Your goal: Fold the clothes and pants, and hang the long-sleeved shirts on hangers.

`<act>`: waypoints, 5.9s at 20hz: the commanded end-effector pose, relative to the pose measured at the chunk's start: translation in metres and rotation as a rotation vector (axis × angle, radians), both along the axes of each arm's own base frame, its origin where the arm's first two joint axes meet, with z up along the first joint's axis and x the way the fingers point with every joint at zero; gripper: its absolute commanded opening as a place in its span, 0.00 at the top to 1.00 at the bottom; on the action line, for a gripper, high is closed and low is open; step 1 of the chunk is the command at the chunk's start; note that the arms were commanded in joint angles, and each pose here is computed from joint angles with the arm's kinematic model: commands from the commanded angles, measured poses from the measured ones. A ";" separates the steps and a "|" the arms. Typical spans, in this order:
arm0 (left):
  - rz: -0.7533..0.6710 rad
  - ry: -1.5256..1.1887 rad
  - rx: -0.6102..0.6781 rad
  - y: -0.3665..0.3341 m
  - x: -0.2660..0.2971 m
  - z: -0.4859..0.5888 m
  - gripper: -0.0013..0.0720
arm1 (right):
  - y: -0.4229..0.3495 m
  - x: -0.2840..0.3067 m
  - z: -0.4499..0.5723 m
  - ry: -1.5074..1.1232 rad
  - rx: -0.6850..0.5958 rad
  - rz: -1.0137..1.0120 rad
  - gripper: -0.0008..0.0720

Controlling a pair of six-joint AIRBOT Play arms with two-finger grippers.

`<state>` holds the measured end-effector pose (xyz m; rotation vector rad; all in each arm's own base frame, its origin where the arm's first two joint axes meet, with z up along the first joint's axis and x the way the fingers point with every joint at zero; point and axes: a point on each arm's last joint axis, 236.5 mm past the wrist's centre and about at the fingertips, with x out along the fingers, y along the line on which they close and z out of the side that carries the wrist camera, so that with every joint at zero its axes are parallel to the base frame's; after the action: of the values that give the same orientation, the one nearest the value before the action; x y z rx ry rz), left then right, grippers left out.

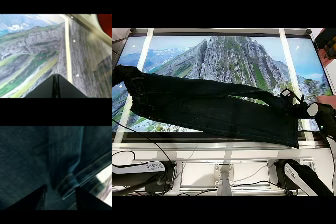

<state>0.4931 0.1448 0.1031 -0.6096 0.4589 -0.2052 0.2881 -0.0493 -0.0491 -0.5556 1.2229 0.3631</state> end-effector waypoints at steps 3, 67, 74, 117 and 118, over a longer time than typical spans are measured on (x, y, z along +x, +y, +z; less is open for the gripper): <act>0.003 -0.001 0.002 0.001 0.000 0.000 0.93 | -0.011 0.011 0.028 -0.041 0.037 -0.229 0.42; 0.040 0.002 -0.002 0.021 -0.007 -0.001 0.93 | -0.037 0.111 0.033 0.044 1.037 -1.261 0.95; 0.148 -0.065 -0.029 0.020 0.022 0.015 0.93 | -0.136 0.239 0.170 -0.567 0.762 -0.992 0.96; 0.208 0.287 0.168 0.059 -0.014 -0.079 0.93 | -0.072 0.119 -0.040 0.055 0.789 -1.026 0.31; 0.207 0.288 0.167 0.059 -0.014 -0.079 0.93 | -0.068 0.126 -0.046 0.091 0.794 -1.003 0.31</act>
<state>0.4794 0.2045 0.0242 -0.5170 0.6761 0.1225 0.3916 -0.1376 -0.0781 0.6326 1.1342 -0.1257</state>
